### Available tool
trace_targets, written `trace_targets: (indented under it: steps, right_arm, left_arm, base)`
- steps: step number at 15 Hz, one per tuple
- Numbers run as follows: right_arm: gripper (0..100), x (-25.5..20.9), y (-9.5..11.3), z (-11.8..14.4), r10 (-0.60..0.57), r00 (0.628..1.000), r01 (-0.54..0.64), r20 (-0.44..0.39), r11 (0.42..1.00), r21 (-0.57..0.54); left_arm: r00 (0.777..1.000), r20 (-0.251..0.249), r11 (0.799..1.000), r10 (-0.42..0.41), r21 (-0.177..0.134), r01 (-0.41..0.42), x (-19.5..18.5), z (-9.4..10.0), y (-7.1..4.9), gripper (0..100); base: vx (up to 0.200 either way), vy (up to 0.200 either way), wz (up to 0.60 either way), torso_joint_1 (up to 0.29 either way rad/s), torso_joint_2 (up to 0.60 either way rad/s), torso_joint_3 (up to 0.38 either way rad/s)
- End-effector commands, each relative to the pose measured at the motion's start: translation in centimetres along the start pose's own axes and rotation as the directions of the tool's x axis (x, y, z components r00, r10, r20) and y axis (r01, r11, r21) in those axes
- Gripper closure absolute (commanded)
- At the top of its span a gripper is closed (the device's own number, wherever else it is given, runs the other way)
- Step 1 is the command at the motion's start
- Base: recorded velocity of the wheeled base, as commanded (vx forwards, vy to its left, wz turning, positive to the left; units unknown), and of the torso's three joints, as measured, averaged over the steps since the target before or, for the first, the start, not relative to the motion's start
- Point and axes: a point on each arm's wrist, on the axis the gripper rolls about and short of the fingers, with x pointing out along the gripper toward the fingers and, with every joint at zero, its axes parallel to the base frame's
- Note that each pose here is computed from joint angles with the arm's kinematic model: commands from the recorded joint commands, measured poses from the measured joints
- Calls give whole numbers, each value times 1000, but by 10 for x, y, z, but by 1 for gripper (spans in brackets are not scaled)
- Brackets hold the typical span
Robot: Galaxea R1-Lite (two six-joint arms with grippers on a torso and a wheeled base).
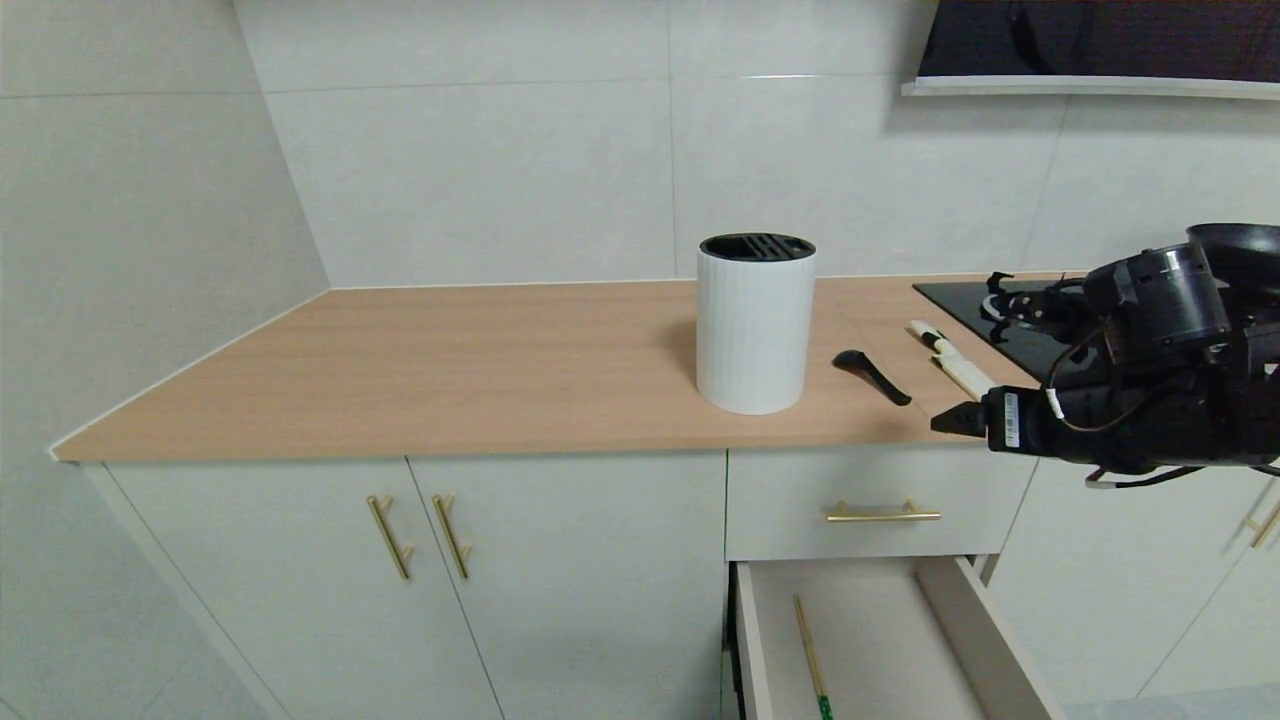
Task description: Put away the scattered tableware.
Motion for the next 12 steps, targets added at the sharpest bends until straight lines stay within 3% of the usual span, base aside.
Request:
trace_targets:
  steps: [1, 3, 7, 12]
  right_arm:
    - [0, 27, 4, 0, 8, 999, -8, 36, 1000, -6]
    - [0, 53, 3, 14, 34, 993, -26, 115, 997, -68]
    - [0, 112, -2, 48, 119, 980, -88, 158, 978, -187]
    - [0, 137, -36, 53, 201, 971, -161, 130, 949, -272]
  left_arm:
    - [1000, 0, 1000, 1, 0, -1, 0, 0, 0, 0]
    - [1000, 0, 1000, 1, 0, -1, 0, 0, 0, 0]
    - [1000, 0, 1000, 1, 0, -1, 0, 0, 0, 0]
    - [1000, 0, 1000, 1, 0, -1, 0, 0, 0, 0]
  base:
    - [0, 0, 0, 0, 0, 0]
    - [0, 0, 0, 0, 0, 0]
    - [0, 0, 0, 0, 0, 0]
    - [0, 0, 0, 0, 0, 0]
